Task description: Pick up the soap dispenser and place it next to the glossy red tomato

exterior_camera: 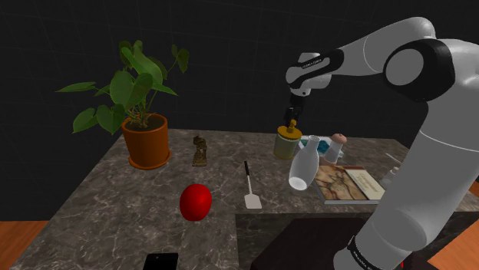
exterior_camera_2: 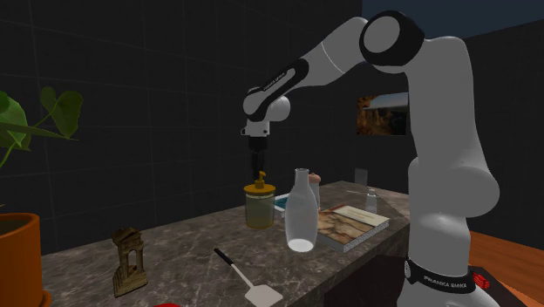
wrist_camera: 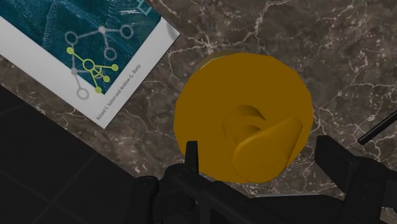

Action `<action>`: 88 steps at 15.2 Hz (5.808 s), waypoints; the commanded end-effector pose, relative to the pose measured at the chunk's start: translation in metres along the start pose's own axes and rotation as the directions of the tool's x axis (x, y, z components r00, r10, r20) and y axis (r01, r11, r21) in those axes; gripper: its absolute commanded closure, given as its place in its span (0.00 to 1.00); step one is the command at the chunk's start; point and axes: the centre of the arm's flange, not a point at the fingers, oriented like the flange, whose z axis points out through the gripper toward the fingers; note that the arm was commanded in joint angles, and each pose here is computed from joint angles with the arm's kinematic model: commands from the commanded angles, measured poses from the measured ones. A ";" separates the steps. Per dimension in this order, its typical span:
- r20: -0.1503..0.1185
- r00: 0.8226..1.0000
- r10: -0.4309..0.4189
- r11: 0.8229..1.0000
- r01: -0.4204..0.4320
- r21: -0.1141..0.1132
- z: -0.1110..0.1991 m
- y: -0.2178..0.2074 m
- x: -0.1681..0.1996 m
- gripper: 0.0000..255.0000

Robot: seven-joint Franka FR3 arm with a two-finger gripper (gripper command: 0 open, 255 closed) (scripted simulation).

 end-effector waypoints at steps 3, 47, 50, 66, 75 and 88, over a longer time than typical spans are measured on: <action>0.000 1.000 0.000 1.000 0.000 0.000 0.001 0.000 0.000 0.00; 0.000 1.000 0.000 1.000 0.000 0.000 -0.168 0.001 0.000 1.00; 0.000 1.000 0.000 1.000 0.000 0.000 -0.184 0.001 -0.001 1.00; 0.000 1.000 0.000 1.000 0.000 0.000 -0.268 0.001 -0.001 1.00; 0.000 1.000 0.000 1.000 0.000 0.000 -0.266 -0.074 0.019 1.00; 0.000 1.000 0.000 1.000 0.000 0.000 -0.233 -0.237 0.062 1.00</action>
